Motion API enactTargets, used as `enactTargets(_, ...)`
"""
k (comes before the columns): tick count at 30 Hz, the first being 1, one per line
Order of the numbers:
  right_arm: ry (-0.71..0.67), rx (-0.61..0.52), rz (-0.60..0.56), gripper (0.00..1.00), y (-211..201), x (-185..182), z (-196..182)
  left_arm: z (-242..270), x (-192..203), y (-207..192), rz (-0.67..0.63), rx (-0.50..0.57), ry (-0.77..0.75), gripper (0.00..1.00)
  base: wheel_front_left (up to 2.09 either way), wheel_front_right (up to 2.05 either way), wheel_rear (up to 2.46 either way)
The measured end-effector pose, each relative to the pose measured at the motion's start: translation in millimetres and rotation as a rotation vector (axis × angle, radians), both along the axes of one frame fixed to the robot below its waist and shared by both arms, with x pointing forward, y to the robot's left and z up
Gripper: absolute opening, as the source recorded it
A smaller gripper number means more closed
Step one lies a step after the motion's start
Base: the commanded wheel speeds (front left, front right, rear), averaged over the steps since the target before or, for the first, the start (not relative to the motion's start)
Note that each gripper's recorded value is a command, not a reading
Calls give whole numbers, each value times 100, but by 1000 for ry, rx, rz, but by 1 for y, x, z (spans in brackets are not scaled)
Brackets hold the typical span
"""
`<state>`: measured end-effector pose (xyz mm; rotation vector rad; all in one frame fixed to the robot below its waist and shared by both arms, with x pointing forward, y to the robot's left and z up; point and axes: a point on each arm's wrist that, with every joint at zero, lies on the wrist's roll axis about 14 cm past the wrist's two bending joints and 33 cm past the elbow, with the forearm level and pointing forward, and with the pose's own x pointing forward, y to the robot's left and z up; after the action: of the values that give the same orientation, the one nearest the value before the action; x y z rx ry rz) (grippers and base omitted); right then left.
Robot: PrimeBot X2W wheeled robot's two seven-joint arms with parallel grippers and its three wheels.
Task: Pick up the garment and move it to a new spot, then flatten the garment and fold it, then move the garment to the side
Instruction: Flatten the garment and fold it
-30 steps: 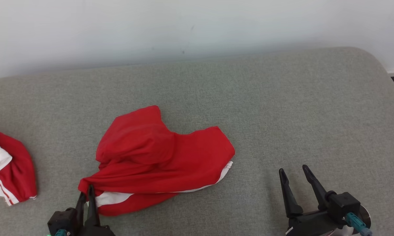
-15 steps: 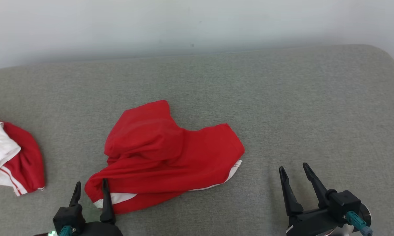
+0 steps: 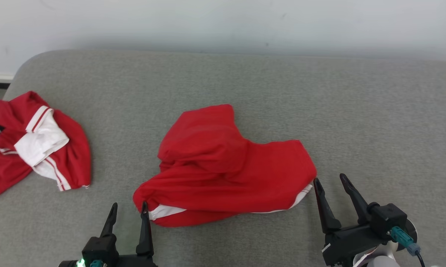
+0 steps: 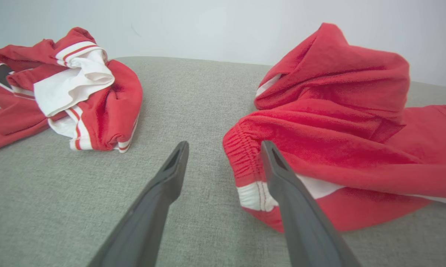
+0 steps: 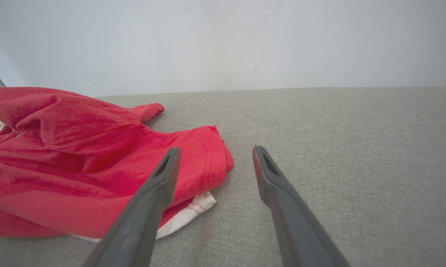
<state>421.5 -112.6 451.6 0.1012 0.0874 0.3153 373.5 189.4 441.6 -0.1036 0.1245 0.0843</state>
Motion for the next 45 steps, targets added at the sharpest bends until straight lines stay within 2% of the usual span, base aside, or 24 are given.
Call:
enactTargets(9,81,13,46,100,20,16,-27,-2,-11,18,62,10,12,100,0,0,0)
enactTargets(19,147,27,61,100,29,19,-48,-2,-11,20,70,14,15,100,0,0,0)
enactTargets(20,149,28,62,95,29,19,-48,-2,-10,20,69,15,14,100,0,0,0)
enactTargets(21,152,32,62,76,30,19,-49,-2,-10,20,68,15,13,100,0,0,0)
enactTargets(22,155,38,60,53,30,19,-49,-2,-10,20,67,15,13,100,0,0,0)
enactTargets(23,156,43,58,40,29,19,-49,-2,-9,20,67,15,12,100,0,0,0)
enactTargets(24,153,47,56,15,29,20,-48,-1,-9,19,65,15,11,100,0,0,0)
enactTargets(25,145,54,53,1,29,21,-45,-1,-9,19,64,15,10,100,0,0,0)
enactTargets(34,91,96,-2,0,14,21,-23,2,-8,14,46,14,-3,100,0,0,0)
enactTargets(45,75,114,-155,0,-40,1,-15,6,-4,-3,-12,-3,-17,100,0,0,0)
